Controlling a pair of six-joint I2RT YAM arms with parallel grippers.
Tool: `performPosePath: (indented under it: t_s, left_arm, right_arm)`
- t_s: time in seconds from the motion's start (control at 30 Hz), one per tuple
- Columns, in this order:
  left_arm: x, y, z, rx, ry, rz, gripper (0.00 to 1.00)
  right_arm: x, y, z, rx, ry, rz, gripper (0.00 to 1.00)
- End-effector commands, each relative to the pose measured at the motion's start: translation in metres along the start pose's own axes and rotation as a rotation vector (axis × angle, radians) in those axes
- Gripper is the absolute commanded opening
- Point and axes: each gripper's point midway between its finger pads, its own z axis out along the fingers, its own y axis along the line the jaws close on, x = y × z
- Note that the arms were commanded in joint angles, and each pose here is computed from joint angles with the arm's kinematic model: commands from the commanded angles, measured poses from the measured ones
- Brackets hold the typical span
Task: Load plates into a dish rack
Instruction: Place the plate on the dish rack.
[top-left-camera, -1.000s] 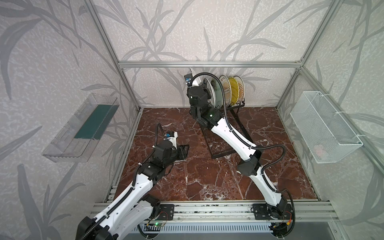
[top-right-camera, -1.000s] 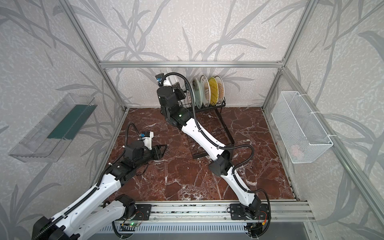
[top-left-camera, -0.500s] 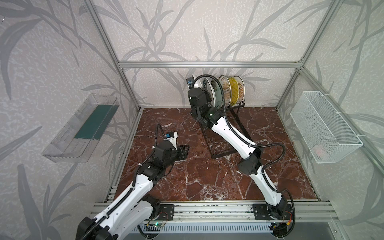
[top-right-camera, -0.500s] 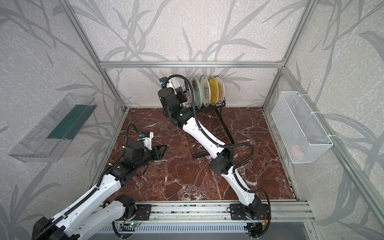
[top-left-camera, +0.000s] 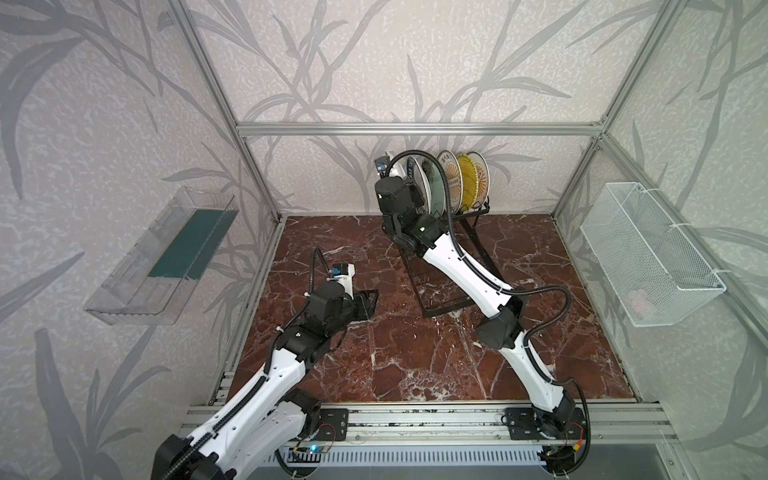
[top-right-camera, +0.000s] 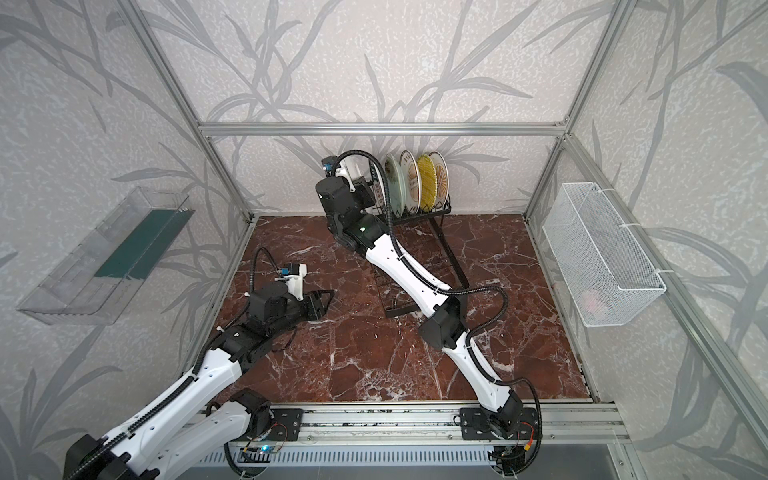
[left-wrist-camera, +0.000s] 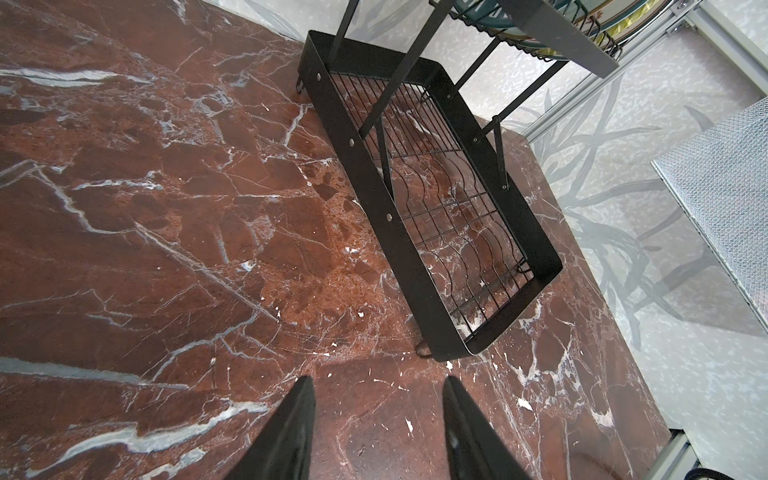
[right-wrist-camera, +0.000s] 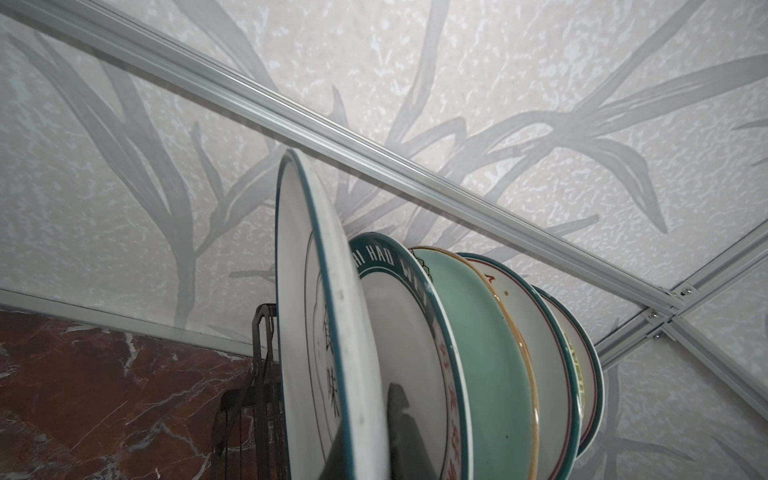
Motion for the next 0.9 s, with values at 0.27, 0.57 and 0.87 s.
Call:
performPosePath:
  t_s: [0.27, 0.57, 0.87]
  left_arm:
    - [0.000, 0.000, -0.003, 0.009, -0.013, -0.005, 0.48]
    - [0.000, 0.002, -0.004, 0.004, -0.015, -0.003, 0.48]
    - [0.001, 0.003, -0.004, -0.002, -0.015, 0.000, 0.49]
  right_arm:
    - [-0.001, -0.010, 0.001, 0.020, 0.005, 0.066, 0.00]
    - [0.007, -0.008, 0.004, 0.026, 0.023, 0.053, 0.00]
    - [0.019, -0.003, 0.009, 0.006, 0.048, 0.048, 0.00]
